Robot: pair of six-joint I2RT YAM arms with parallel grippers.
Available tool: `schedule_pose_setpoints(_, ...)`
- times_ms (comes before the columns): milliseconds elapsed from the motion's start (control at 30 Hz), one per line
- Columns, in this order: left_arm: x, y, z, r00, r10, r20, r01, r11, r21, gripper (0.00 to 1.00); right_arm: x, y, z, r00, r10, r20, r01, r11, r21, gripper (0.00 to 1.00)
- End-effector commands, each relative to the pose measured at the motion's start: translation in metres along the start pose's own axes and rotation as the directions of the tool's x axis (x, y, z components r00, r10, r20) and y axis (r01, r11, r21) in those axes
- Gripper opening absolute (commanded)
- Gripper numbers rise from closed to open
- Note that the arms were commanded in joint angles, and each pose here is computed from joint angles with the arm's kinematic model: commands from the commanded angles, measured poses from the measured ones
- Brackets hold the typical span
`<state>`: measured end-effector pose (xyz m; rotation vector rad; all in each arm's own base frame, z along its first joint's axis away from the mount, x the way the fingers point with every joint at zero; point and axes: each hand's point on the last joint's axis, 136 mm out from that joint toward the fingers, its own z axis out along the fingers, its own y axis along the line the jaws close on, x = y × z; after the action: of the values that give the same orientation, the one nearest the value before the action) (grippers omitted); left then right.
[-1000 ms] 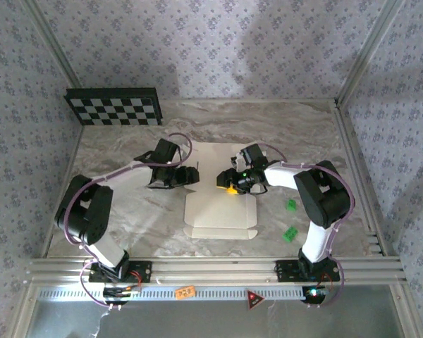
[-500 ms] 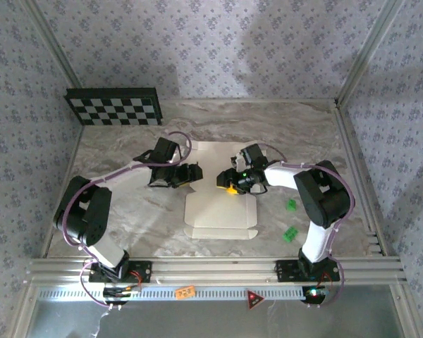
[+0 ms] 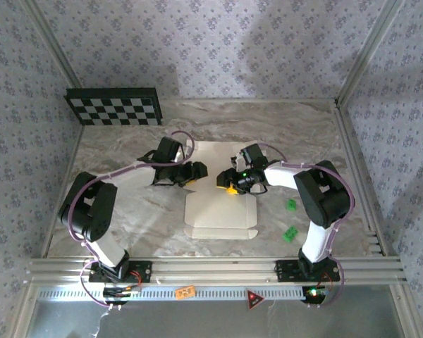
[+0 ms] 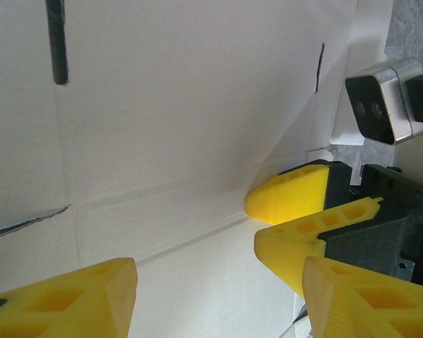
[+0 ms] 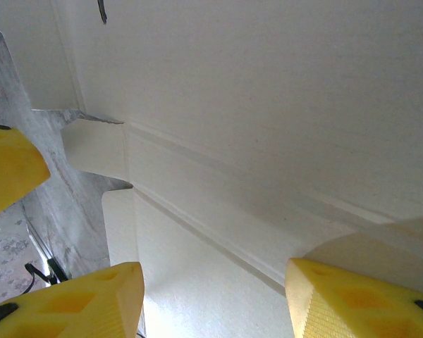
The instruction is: Fold the paper box
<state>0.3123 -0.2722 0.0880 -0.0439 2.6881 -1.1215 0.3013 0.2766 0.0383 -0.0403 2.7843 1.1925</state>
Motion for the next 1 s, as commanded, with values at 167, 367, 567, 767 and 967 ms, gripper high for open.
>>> schedule_pose_setpoints(167,-0.006,0.017,-0.033,0.994,0.061,0.092,-0.044,0.983,-0.179,0.68,0.025,-0.041,0.012,0.994,0.084,-0.067,-0.074,0.988,0.136,0.58)
schedule_pose_setpoints(367,0.003,0.048,-0.038,0.998,0.026,0.064,-0.007,0.958,-0.285,0.75,0.024,-0.040,0.012,0.994,0.081,-0.068,-0.072,0.988,0.135,0.58)
schedule_pose_setpoints(567,0.011,0.054,-0.021,1.000,-0.008,0.009,0.010,0.964,-0.264,0.78,0.024,-0.040,0.012,0.994,0.082,-0.068,-0.072,0.988,0.139,0.58)
schedule_pose_setpoints(767,0.017,0.053,-0.006,0.999,-0.021,-0.042,0.012,0.976,-0.219,0.77,0.025,-0.042,0.011,0.994,0.085,-0.067,-0.075,0.986,0.146,0.58)
schedule_pose_setpoints(967,0.017,0.042,-0.003,0.999,-0.004,-0.054,-0.006,0.983,-0.185,0.75,0.026,-0.041,0.012,0.994,0.083,-0.069,-0.072,0.987,0.147,0.58)
